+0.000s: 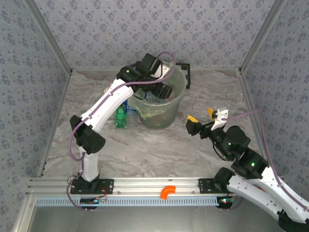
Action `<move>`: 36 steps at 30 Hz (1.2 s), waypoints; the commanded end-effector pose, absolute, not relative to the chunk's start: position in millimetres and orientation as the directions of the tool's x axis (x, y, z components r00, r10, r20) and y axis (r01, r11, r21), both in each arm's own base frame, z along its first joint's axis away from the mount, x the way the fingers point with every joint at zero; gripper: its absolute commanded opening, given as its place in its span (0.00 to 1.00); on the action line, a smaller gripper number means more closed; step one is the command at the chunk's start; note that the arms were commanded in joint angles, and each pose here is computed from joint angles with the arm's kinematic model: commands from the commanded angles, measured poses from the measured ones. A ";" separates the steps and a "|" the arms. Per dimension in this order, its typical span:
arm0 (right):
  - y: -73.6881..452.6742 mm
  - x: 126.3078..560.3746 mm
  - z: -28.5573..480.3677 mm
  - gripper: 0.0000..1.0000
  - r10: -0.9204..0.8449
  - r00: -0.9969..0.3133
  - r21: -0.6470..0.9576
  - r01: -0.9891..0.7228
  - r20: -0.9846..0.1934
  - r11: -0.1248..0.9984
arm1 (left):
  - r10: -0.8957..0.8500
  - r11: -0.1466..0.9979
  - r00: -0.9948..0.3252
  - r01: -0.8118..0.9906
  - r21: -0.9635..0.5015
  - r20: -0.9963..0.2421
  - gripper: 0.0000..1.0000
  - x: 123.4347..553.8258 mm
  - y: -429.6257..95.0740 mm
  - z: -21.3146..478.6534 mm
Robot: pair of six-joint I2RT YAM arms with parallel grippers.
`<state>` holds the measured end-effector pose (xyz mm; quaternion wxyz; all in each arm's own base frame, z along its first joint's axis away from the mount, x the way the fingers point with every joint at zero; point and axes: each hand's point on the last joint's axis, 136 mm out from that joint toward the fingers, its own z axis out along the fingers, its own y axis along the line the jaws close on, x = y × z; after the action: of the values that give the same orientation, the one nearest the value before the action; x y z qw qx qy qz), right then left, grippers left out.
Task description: Put the plastic bottles in the bin
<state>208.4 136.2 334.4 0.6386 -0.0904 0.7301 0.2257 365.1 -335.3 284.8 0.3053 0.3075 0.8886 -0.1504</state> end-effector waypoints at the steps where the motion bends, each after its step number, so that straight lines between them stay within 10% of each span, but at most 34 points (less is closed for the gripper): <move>1: 133.8 206.9 349.7 0.99 0.206 -0.143 0.248 -0.419 -0.968 0.874 | 0.446 0.758 -0.588 0.649 -0.064 -0.674 0.82 355.3 -328.0 303.6; 20: 143.4 209.2 341.1 0.99 0.194 -0.169 0.249 -0.436 -0.966 0.865 | 0.172 0.861 -0.512 0.494 -0.124 -0.842 1.00 352.3 -276.1 389.4; 36: 161.7 220.5 327.3 0.99 0.137 -0.176 0.204 -0.457 -0.975 0.865 | -0.182 0.963 -0.614 0.048 -0.267 -0.768 1.00 334.2 -116.0 314.9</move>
<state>220.5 158.5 327.1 0.6275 -0.1023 0.7361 0.2321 334.0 -133.9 321.2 0.4351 0.0060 0.8905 -0.1331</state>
